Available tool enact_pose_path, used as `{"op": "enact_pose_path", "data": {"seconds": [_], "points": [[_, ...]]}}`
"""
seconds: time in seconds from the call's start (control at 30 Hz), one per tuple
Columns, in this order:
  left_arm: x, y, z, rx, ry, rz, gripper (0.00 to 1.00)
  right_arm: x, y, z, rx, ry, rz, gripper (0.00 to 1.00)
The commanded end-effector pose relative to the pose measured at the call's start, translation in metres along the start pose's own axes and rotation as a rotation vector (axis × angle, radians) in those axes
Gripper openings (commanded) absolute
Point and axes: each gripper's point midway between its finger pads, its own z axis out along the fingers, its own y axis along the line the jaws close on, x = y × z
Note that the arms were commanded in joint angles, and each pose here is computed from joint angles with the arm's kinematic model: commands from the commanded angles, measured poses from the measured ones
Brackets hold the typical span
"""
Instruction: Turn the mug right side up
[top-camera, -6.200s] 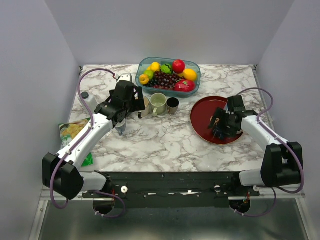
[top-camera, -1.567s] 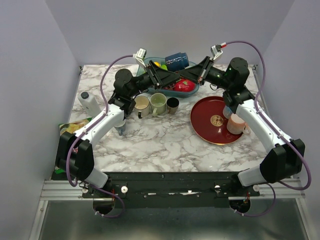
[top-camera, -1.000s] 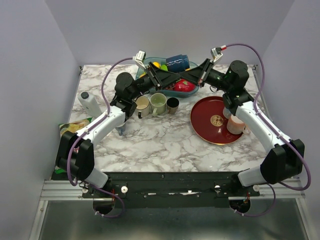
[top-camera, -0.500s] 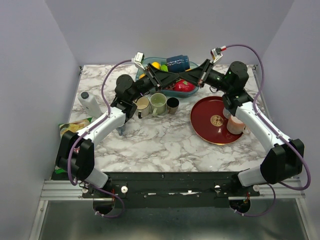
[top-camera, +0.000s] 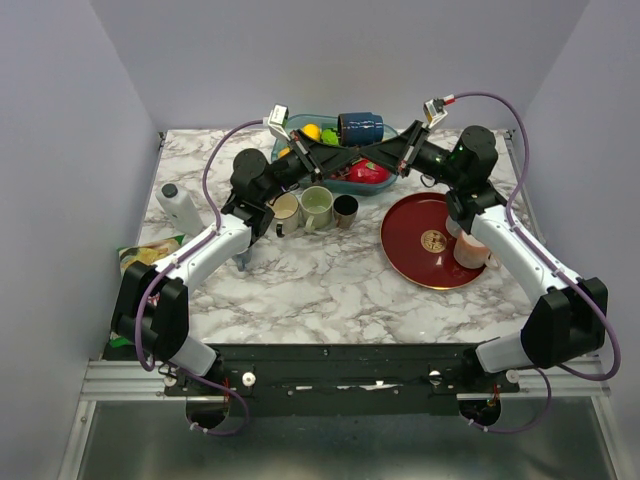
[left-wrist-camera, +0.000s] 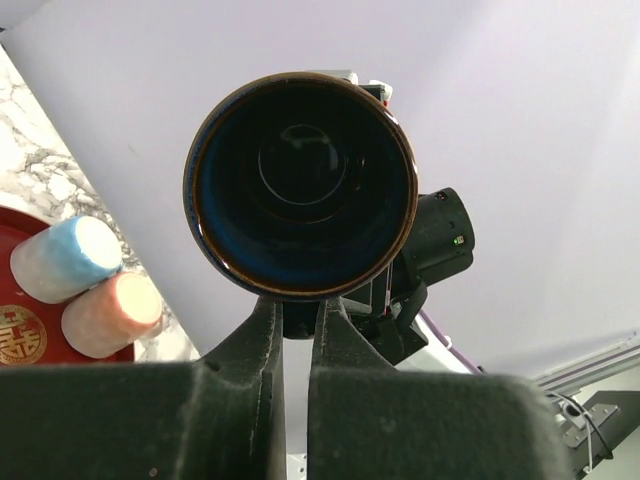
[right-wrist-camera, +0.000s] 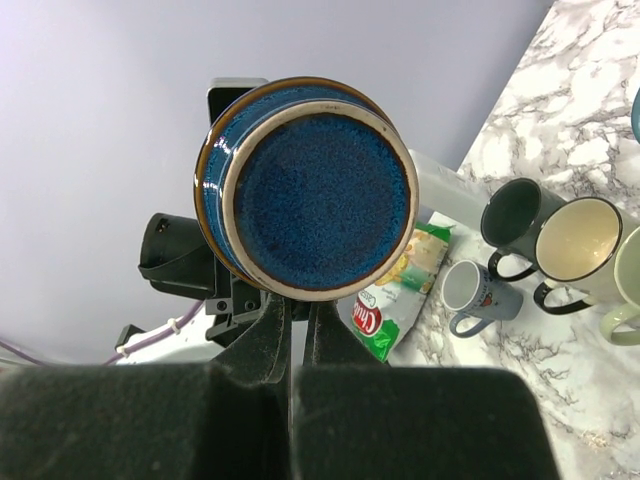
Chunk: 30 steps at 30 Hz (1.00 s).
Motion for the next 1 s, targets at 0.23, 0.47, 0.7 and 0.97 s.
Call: {"op": "enact_pose_path", "data": {"seconds": [0.23,0.47,0.7,0.97], "points": [[-0.016,-0.013,0.002,0.028,-0.076,0.091,0.0,0.01,0.022,-0.007,-0.054,0.033,-0.059,0.21],[-0.013,-0.009,-0.001,0.012,-0.067,0.092,0.0,0.006,0.021,-0.008,-0.035,-0.001,-0.062,0.46],[-0.01,0.003,-0.003,-0.044,-0.057,0.093,0.0,-0.002,0.018,-0.012,0.017,-0.052,-0.094,0.46],[-0.007,0.02,-0.006,-0.125,-0.039,0.1,0.0,-0.008,0.009,-0.02,0.123,-0.085,-0.171,0.48]]}}
